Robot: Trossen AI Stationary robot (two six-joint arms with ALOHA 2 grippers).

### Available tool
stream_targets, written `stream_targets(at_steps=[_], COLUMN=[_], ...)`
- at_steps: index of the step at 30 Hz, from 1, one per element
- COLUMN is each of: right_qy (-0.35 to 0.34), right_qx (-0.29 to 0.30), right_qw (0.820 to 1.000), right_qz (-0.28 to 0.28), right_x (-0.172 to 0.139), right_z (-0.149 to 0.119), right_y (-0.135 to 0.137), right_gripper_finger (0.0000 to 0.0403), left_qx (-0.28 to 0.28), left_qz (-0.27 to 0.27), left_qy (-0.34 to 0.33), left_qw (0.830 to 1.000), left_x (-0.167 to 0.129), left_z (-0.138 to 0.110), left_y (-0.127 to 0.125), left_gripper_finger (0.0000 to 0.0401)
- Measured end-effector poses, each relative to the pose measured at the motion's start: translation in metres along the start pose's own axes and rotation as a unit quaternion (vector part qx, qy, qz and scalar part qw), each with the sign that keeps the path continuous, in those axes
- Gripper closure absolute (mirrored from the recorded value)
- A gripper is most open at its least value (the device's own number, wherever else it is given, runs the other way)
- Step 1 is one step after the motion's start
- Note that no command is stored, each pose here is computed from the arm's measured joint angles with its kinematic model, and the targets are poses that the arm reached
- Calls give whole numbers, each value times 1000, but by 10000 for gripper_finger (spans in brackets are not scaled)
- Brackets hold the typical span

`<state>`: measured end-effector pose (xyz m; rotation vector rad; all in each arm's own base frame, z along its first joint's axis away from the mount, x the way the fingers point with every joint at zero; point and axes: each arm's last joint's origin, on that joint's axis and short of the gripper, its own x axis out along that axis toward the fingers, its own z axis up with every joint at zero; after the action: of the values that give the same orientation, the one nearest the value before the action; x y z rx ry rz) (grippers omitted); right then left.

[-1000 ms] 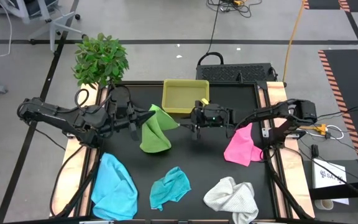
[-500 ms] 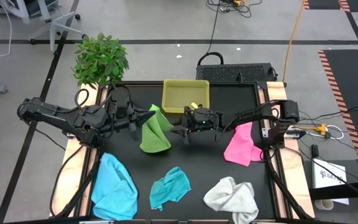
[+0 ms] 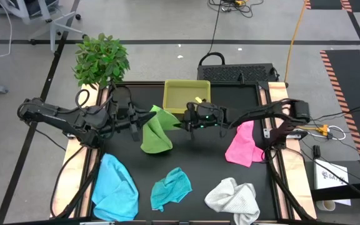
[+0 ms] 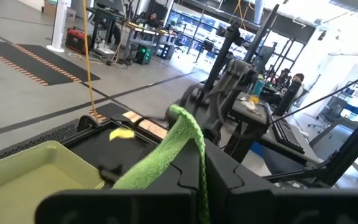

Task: Fold microfiber towels
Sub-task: Fold the green microfiber cloth

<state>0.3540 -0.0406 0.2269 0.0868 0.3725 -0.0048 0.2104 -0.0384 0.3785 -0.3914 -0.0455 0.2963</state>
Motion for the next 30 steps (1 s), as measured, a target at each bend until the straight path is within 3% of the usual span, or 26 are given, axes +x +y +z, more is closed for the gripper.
stream_targets(at_steps=[5,11,15,19,24,30], right_qy=[4,-65,-107,-107,-53,-30], right_qx=[-51,-67,-76,-74,-38,7], right_qw=[997,987,980,980,989,999], right_qz=[-58,-131,-151,-151,-130,-24], right_x=[-52,-117,-147,-162,-164,-164], right_z=[29,63,75,76,65,60], right_y=[3,3,6,8,13,26], right_gripper_finger=[402,402,402,402,403,403], left_qx=[21,37,54,59,77,59], left_qz=[5,1,-16,3,37,23], left_qy=[-7,-50,-45,-22,4,18], left_qw=[1000,998,997,998,996,998], left_x=[1,8,18,35,55,58], left_z=[2,15,15,6,-5,-7], left_y=[2,10,16,25,38,39], left_gripper_finger=[398,392,397,389,397,393])
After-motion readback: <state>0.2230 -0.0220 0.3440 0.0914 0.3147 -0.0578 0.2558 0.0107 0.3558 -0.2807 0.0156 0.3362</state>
